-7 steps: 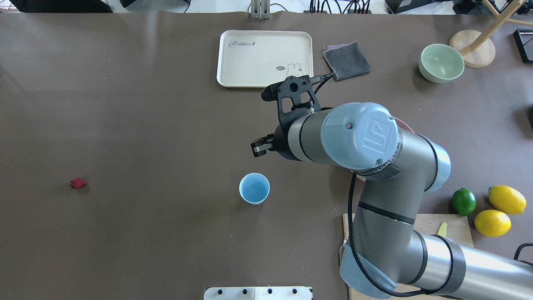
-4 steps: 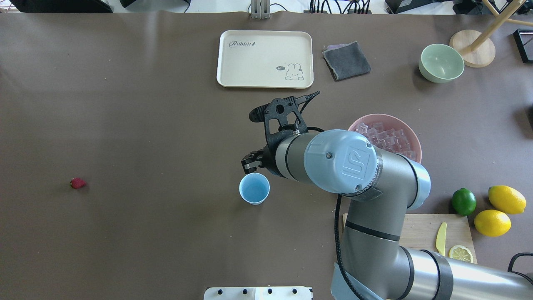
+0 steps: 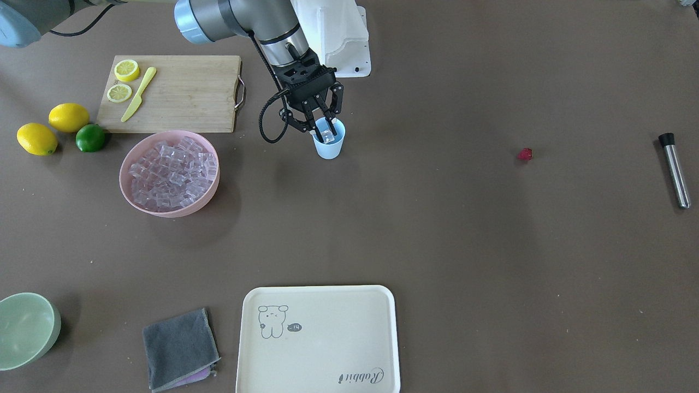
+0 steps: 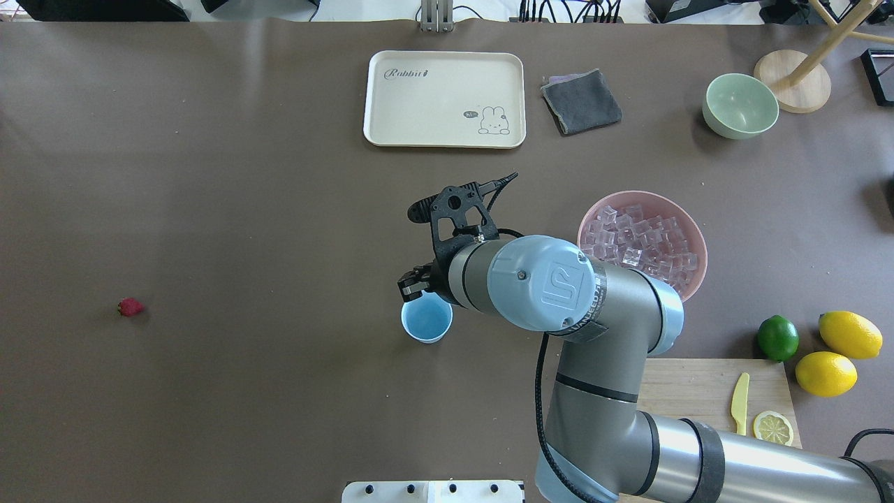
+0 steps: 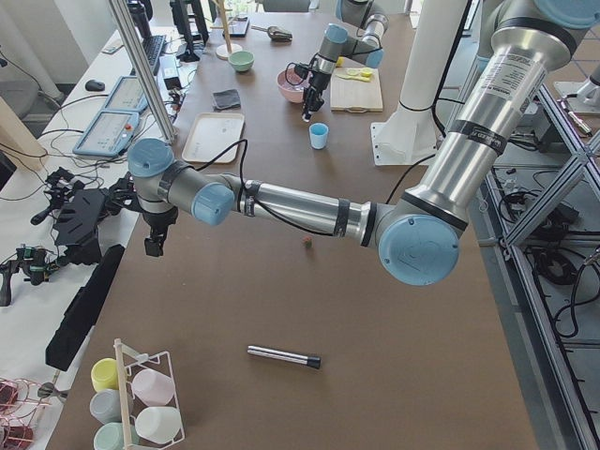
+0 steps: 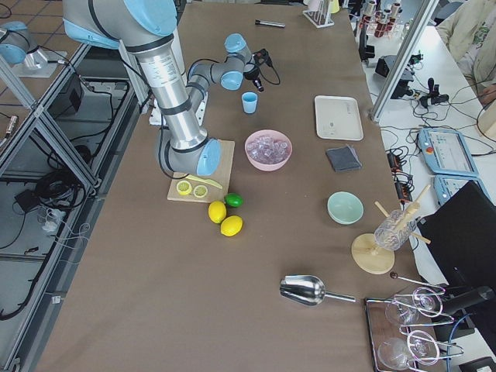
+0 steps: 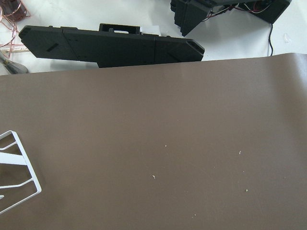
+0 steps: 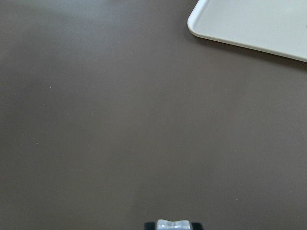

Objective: Mash ice and strawberries in cup
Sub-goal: 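Lower the right gripper to the blue cup and release the ice cube, then move the right gripper back over the pink ice bowl, then lower the right gripper into the bowl and grasp another ice cube, then carry the ice cube with the right gripper to the blue cup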

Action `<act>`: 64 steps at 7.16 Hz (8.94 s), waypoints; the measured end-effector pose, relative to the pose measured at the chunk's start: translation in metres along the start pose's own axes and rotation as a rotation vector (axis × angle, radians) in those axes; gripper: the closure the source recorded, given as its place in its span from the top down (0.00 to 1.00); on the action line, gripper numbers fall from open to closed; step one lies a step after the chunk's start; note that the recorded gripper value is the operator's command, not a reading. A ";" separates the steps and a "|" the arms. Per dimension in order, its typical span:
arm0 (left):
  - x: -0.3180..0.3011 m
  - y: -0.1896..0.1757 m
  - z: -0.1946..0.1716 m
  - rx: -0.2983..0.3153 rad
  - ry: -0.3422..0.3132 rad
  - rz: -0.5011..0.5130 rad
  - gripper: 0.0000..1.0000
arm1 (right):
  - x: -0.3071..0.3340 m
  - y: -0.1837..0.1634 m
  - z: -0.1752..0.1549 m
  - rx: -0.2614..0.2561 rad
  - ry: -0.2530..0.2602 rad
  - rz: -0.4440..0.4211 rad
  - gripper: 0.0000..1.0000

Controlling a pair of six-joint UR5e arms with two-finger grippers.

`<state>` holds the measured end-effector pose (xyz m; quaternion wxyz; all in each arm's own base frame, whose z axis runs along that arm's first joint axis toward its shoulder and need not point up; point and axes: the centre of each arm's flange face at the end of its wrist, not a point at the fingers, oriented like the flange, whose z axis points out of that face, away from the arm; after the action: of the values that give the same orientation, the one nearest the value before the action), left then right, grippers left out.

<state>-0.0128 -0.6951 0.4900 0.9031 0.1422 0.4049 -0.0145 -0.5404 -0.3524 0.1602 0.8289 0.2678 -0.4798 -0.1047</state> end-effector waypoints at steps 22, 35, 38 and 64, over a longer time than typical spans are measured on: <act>0.000 0.021 -0.031 0.055 0.007 0.034 0.98 | 0.283 -0.046 -0.107 -0.083 0.123 0.248 1.00; 0.015 0.020 -0.046 0.088 0.007 0.067 0.98 | 0.286 0.046 -0.019 -0.201 0.296 0.194 0.78; 0.016 0.019 -0.046 0.090 0.007 0.070 0.98 | 0.285 0.053 -0.012 -0.220 0.333 0.189 0.52; 0.034 0.026 -0.042 0.072 0.067 0.086 0.98 | 0.028 -0.022 -0.046 0.031 -0.009 -0.066 0.00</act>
<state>-0.0167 -0.6559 0.4450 0.8832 0.1921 0.4275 0.0148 -0.4847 -0.3669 0.1512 0.8187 0.2957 -0.4759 -0.1255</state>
